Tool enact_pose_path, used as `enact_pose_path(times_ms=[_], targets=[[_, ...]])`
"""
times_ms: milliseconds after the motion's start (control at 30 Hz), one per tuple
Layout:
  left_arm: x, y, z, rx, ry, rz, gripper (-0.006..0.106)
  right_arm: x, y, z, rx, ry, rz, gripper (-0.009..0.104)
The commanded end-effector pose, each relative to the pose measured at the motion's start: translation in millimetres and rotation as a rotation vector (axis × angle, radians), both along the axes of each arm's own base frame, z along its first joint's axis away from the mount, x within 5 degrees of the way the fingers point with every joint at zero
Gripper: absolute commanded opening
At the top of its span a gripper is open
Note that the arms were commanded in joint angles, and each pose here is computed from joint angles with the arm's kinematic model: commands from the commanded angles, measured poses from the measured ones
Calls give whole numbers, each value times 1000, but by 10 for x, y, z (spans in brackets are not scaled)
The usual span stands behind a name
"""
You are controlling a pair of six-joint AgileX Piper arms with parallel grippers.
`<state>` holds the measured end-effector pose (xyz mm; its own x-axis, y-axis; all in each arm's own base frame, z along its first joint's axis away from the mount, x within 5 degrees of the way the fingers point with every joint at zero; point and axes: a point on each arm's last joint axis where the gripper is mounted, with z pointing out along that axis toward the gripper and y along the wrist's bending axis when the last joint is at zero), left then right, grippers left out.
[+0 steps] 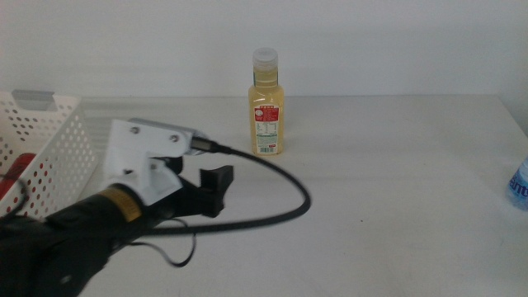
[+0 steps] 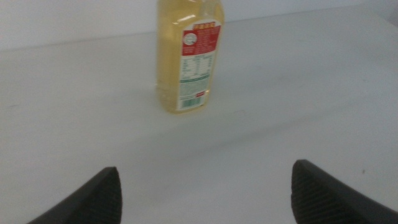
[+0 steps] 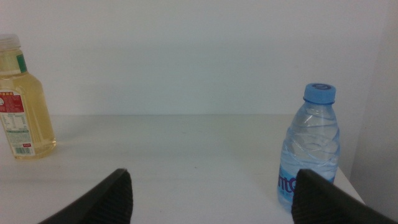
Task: Use arms to grab the bottles and put them into the dustbin to the left of the table.
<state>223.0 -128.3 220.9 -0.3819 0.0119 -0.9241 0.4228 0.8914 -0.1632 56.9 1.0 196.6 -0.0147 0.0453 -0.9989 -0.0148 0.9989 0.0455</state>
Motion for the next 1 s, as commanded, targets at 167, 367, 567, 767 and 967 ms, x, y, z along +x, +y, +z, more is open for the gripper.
enact_pose_path(times_ms=[167,367,567,767,967], targets=[[376,-307,118,-105,-127,13,89,-28,-7,111,-21,-112,-11,67],[692,-499,17,-101,-124,22,89,-28,-7,111,-21,-112,-11,67],[958,-638,-91,-102,-118,53,89,-28,-7,111,-21,-112,-11,67],[1165,-766,-133,-61,-182,39,89,-28,-7,111,-21,-112,-11,67],[1340,-871,-179,-75,-197,45,89,-28,-7,111,-21,-112,-11,67]])
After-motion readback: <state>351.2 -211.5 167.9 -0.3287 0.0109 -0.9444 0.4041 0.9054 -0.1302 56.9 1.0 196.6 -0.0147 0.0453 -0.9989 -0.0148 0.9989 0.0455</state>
